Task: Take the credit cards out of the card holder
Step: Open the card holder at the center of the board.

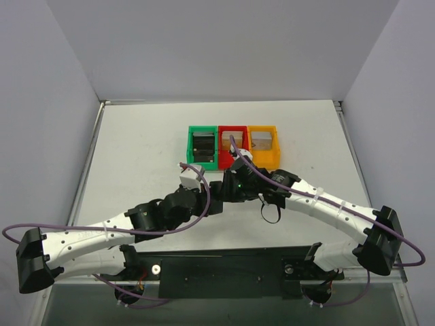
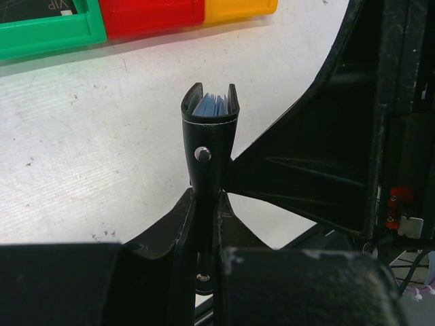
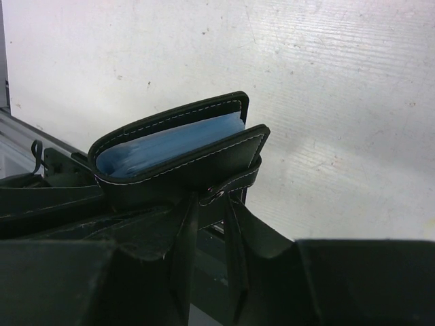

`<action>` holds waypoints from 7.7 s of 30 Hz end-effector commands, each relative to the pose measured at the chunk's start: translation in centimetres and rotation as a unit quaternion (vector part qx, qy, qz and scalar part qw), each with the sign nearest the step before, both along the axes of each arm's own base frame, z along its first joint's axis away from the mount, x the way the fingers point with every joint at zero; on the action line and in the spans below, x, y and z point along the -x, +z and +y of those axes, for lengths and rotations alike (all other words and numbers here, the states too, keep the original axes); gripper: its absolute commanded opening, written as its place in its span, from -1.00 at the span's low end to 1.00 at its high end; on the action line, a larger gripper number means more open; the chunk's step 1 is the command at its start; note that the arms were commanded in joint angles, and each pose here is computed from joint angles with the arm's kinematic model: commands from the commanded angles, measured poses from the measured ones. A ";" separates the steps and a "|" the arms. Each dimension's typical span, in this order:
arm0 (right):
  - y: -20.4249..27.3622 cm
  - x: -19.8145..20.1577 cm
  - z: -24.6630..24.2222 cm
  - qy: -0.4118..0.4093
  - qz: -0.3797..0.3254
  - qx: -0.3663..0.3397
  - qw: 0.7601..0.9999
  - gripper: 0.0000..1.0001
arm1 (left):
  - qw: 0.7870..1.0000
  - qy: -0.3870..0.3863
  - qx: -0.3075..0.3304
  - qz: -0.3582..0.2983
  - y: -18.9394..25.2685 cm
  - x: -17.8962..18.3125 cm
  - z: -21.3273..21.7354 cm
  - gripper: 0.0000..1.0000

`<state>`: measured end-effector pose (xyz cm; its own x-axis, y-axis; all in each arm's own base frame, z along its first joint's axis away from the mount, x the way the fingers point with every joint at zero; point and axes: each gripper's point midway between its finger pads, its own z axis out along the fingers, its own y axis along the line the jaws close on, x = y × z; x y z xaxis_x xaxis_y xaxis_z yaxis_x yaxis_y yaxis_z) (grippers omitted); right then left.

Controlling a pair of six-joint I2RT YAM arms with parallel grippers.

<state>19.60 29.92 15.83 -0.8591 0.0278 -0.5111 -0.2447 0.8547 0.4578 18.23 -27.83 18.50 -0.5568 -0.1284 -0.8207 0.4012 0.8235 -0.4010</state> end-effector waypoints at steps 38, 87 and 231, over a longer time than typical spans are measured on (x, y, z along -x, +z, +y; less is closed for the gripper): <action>-1.5 -0.5 -5.6 -0.018 -0.032 0.100 0.994 -1.00 | 0.996 0.025 0.078 -0.044 5.2 -0.2 0.7 -1.00; 7.7 1.8 -6.0 0.057 -0.090 -0.144 0.984 0.05 | 0.885 -0.250 0.394 -0.013 13.9 5.0 -0.6 -1.00; 14.5 2.8 -5.3 0.087 -0.121 -0.151 0.977 -1.00 | 0.885 -0.271 0.378 0.020 12.0 2.9 -2.1 0.24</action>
<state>16.60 23.57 28.50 -0.7333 0.0019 -0.6799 -0.4854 0.6987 0.5255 15.54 -30.22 29.25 -0.7726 -0.3171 -0.5500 0.5788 0.0044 -0.8155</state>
